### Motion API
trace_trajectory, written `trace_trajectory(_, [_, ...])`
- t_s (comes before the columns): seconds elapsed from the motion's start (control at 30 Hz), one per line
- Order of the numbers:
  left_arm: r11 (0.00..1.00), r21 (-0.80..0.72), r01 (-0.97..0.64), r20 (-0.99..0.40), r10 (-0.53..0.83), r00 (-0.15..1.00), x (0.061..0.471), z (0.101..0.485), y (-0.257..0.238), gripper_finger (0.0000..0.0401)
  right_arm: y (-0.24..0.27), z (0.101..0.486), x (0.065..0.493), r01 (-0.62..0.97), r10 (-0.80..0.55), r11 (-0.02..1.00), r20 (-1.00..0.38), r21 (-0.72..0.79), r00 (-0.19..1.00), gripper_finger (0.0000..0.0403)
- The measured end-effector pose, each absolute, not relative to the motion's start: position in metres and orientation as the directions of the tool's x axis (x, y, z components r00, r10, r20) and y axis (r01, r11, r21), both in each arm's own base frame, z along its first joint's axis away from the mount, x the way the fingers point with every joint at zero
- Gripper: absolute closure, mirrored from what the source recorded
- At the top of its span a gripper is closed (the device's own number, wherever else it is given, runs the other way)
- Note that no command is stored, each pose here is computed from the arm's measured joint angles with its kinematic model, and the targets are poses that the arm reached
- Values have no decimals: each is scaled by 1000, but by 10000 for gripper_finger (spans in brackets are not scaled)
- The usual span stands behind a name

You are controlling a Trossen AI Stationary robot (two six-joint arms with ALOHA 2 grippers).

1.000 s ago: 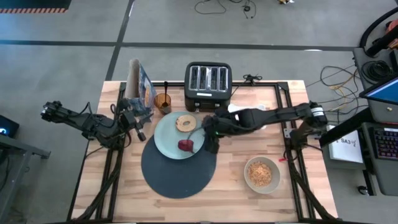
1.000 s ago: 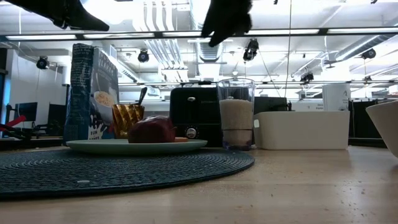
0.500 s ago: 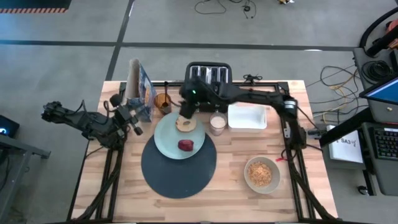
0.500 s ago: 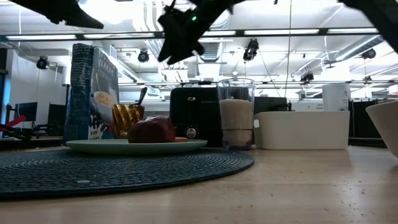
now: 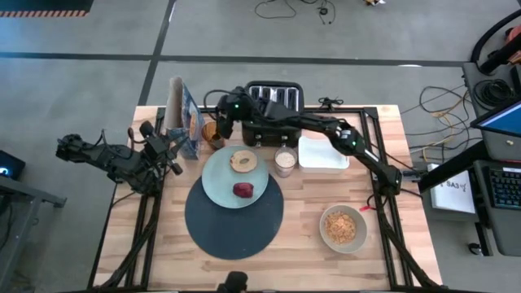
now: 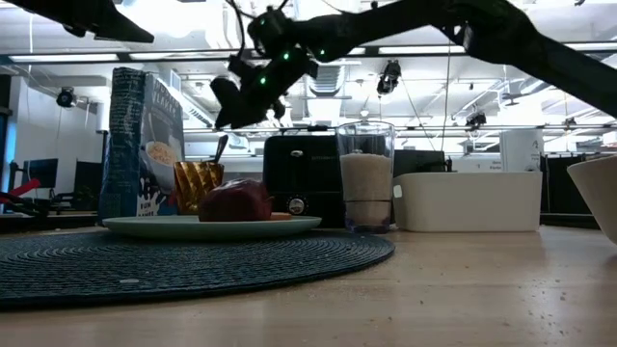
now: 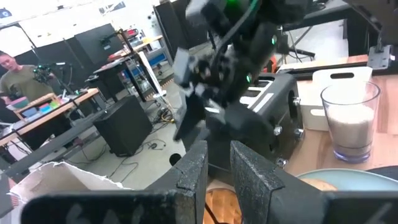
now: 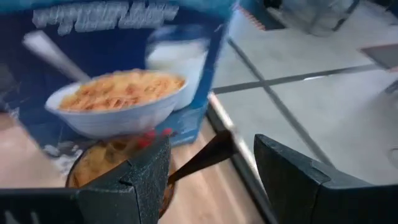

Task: Arrange a breakfast setting
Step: Put the spoon on the table mat

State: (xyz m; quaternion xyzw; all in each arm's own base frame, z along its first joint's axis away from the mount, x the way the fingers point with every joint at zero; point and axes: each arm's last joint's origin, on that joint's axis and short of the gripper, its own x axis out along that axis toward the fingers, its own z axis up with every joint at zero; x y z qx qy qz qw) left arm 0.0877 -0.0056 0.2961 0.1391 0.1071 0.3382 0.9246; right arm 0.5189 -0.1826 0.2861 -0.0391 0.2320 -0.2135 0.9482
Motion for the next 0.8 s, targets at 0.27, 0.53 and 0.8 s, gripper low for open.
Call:
trace_trajectory(0.27, [733, 330, -595, -105, 655, 749, 88, 296, -6, 349, -199, 265, 527, 383, -394, 917, -392, -110, 831, 184])
trace_trajectory(0.53, [733, 331, -594, -105, 654, 749, 88, 296, -6, 349, -203, 250, 533, 389, -390, 918, -382, -85, 838, 184])
trace_trajectory(0.8, [733, 332, -594, -106, 654, 749, 88, 296, -6, 349, -205, 251, 532, 391, -392, 916, -383, -84, 836, 245])
